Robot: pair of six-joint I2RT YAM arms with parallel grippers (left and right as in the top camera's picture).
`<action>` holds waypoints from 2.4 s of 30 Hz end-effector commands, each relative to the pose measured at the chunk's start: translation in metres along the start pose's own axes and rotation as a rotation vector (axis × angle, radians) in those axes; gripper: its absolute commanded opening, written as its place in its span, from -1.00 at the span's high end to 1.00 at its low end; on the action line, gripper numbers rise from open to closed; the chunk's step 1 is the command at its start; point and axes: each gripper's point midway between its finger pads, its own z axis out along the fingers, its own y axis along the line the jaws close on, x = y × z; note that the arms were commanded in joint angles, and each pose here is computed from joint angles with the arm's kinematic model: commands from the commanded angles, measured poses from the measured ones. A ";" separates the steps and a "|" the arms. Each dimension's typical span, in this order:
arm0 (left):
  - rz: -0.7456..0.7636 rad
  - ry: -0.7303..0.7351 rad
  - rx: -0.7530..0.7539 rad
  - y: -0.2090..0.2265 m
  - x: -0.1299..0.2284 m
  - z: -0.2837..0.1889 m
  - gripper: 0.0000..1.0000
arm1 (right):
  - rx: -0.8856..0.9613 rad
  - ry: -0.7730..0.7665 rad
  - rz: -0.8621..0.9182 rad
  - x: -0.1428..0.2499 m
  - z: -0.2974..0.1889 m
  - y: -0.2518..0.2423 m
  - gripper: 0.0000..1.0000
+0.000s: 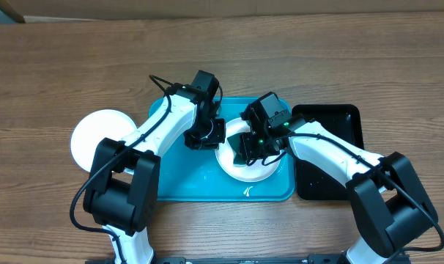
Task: Clean dirty plates on tray and stack at the side
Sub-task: 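Scrub the second white plate with the sponge in the right gripper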
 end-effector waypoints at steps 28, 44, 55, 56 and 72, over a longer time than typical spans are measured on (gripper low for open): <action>-0.055 0.007 -0.084 0.015 0.003 0.003 0.92 | 0.418 -0.045 0.106 -0.006 -0.012 -0.089 0.93; -0.056 0.009 -0.087 0.016 0.003 0.002 0.91 | 0.305 -0.206 -0.014 -0.082 -0.068 -0.038 0.93; -0.060 -0.001 -0.106 0.020 0.001 0.001 0.92 | 0.306 -0.348 0.161 -0.083 -0.167 -0.056 0.93; -0.061 -0.005 -0.112 0.022 0.001 0.001 0.92 | 0.318 -0.339 0.200 -0.078 -0.172 -0.067 0.93; -0.061 -0.109 -0.150 0.029 -0.010 -0.028 0.91 | 0.176 -0.107 0.480 0.013 -0.129 -0.157 0.92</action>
